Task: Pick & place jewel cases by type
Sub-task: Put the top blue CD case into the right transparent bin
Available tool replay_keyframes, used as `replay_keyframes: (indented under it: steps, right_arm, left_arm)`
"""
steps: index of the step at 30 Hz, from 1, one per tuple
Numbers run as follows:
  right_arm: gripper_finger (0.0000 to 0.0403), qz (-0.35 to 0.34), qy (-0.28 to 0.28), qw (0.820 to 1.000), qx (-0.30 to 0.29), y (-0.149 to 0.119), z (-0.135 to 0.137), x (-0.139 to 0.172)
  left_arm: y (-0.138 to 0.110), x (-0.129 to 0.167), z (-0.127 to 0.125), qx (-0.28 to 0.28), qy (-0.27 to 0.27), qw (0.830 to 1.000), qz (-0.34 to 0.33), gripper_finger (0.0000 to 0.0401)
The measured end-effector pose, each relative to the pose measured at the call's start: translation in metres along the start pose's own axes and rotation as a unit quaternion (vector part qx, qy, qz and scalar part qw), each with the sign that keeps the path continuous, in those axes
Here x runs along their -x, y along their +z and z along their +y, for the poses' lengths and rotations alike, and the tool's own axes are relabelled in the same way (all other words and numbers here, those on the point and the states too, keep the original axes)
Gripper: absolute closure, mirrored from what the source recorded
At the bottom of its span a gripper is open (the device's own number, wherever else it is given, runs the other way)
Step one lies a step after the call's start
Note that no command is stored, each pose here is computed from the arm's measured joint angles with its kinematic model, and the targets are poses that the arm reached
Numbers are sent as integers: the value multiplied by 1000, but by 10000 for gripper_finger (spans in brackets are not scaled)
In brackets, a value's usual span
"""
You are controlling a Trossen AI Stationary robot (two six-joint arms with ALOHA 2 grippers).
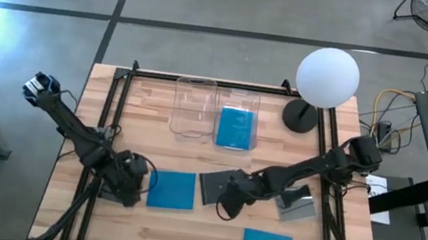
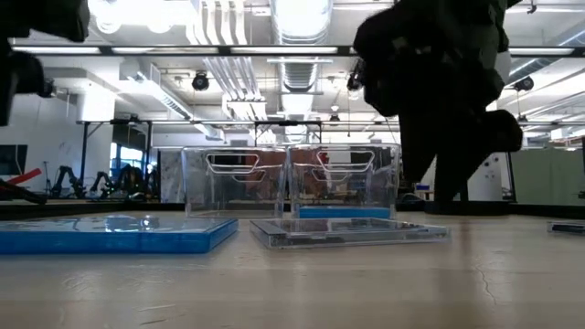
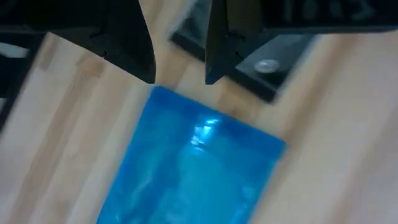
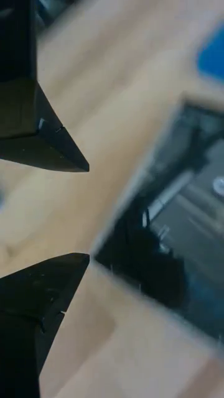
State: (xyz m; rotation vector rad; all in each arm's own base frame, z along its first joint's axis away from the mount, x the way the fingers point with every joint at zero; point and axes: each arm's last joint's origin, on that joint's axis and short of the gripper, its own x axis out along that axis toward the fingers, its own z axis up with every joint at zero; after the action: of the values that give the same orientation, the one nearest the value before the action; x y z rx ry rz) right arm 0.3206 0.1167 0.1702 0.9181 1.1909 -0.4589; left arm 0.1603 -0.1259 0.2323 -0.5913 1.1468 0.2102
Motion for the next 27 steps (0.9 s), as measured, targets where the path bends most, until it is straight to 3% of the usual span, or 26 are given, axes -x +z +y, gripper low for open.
replay_keyframes:
  steps: [5, 9, 12, 16, 19, 21, 24, 27]
  right_arm:
    - [184, -33, -36, 997, -66, -1, -12, 0]
    - [184, -35, -13, 999, -37, -1, -12, 2]
    - [184, -46, 24, 998, 45, 0, -3, 5]
    - [184, -84, 45, 980, 177, 8, 11, 15]
    - [184, -97, 38, 965, 243, 19, 12, 18]
    - [184, -102, 33, 959, 264, 25, 11, 20]
    - [184, -94, 30, 957, 273, 27, 11, 23]
    - [184, -59, 47, 955, 286, 21, 14, 24]
  left_arm:
    - [-7, -22, -5, 40, -47, 998, 25, 279]
    - [-14, -28, -3, 71, -39, 996, 45, 279]
    - [-15, -32, 0, 106, -41, 993, 44, 279]
    - [-16, -40, 3, 203, -55, 977, 25, 279]
    - [-16, -46, 11, 296, -49, 953, -35, 279]
    - [-13, -47, 14, 328, -46, 939, -96, 279]
    - [-8, -46, 15, 318, -43, 933, -165, 279]
    - [0, -45, 15, 256, -27, 947, -194, 279]
